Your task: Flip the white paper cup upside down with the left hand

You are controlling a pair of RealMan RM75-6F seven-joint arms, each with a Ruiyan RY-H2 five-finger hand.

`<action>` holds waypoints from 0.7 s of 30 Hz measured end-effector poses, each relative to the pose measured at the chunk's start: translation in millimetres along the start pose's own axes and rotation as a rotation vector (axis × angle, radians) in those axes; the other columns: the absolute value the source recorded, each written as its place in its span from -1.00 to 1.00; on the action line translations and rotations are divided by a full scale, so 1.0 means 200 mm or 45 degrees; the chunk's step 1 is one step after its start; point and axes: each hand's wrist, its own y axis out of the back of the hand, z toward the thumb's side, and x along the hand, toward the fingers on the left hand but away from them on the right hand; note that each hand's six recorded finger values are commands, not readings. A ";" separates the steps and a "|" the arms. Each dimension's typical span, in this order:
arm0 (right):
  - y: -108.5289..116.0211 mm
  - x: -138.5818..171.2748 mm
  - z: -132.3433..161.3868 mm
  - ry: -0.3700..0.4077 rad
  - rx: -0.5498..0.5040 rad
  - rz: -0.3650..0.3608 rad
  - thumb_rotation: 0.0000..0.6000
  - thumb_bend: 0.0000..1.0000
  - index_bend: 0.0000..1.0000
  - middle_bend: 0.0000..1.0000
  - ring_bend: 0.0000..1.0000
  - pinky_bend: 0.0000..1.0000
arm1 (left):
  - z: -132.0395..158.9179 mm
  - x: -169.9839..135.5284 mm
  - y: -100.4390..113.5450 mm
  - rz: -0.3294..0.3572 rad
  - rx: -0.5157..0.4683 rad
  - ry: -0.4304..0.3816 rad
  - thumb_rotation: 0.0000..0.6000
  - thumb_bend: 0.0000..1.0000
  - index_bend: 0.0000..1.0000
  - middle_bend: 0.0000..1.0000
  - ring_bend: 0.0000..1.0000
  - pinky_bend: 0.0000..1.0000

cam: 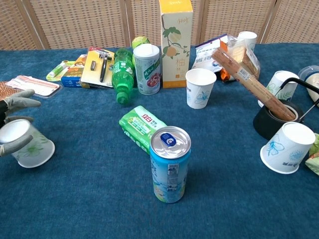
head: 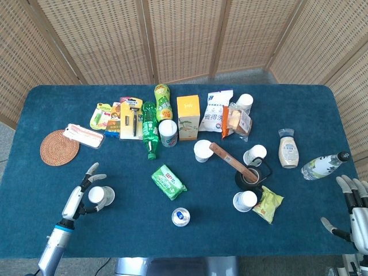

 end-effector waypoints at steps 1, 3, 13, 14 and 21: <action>0.00 0.00 0.00 0.000 0.001 0.000 1.00 -0.58 -1.00 -1.00 -1.00 -0.97 | 0.01 0.00 0.01 0.008 -0.003 -0.012 1.00 -0.25 -0.57 -1.00 -1.00 -0.69; 0.00 0.00 0.00 0.002 0.001 0.003 1.00 -0.58 -1.00 -1.00 -1.00 -0.97 | 0.02 -0.01 0.02 0.021 -0.006 -0.035 1.00 -0.25 -0.58 -1.00 -1.00 -0.70; 0.00 0.00 0.01 0.005 0.000 0.002 1.00 -0.58 -1.00 -1.00 -1.00 -0.97 | 0.16 -0.08 0.11 0.061 0.014 -0.143 1.00 -0.25 -0.60 -1.00 -1.00 -0.74; 0.00 0.00 0.01 0.005 -0.001 0.002 1.00 -0.58 -1.00 -1.00 -1.00 -0.97 | 0.17 -0.08 0.12 0.062 0.029 -0.146 1.00 -0.25 -0.60 -1.00 -1.00 -0.76; 0.00 0.00 0.01 0.009 0.002 0.002 1.00 -0.58 -1.00 -1.00 -1.00 -0.97 | 0.27 -0.13 0.25 0.067 0.209 -0.161 1.00 -0.25 -0.61 -1.00 -1.00 -0.79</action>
